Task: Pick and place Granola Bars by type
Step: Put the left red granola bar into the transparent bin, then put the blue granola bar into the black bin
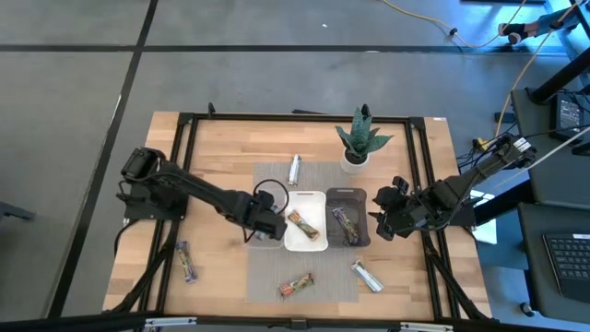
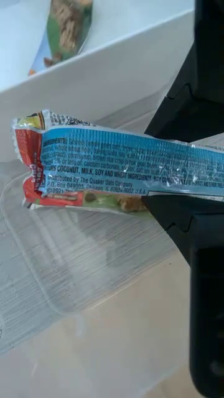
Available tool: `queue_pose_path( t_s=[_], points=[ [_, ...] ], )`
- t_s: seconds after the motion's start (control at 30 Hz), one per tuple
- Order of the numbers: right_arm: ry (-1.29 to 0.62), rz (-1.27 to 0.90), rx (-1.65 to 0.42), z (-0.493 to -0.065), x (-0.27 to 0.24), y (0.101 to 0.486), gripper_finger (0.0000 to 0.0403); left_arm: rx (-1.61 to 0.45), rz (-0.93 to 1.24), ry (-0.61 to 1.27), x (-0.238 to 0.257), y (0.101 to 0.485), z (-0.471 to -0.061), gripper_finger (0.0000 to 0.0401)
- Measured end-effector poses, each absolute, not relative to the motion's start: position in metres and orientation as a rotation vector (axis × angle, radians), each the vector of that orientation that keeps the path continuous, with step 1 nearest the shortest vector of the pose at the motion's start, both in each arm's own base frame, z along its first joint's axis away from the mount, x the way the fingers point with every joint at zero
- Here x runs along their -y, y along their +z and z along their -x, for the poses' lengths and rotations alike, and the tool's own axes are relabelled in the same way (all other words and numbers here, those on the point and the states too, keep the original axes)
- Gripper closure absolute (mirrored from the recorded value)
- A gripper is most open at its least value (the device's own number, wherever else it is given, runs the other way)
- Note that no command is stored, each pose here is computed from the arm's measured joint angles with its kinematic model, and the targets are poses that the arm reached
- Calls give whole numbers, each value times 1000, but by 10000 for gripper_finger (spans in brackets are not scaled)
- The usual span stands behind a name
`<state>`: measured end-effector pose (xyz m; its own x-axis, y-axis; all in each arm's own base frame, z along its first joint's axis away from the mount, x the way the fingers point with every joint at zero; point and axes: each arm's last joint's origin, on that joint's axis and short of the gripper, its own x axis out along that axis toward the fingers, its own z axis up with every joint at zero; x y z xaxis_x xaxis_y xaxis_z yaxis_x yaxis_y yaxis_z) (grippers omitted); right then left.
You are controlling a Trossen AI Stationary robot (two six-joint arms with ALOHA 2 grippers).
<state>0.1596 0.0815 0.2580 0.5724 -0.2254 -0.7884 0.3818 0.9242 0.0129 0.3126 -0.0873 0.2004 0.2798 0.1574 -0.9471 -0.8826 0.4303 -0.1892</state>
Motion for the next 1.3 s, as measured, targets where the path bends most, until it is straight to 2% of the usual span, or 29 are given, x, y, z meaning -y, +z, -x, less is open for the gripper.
queue_pose_path(
  t_s=[0.5,0.83,1.17,1.3],
  points=[
    [-362,-184,-890,-160,-81,258,189,-1085,817,798,84,197,-315,280],
    [-363,-184,-890,-160,-81,258,189,-1097,796,774,84,199,-314,218],
    [-362,-184,-890,-160,-81,258,189,-997,813,675,86,250,-286,211],
    [-348,-197,-905,-160,-82,258,189,-976,802,751,92,265,-261,206]
  ],
)
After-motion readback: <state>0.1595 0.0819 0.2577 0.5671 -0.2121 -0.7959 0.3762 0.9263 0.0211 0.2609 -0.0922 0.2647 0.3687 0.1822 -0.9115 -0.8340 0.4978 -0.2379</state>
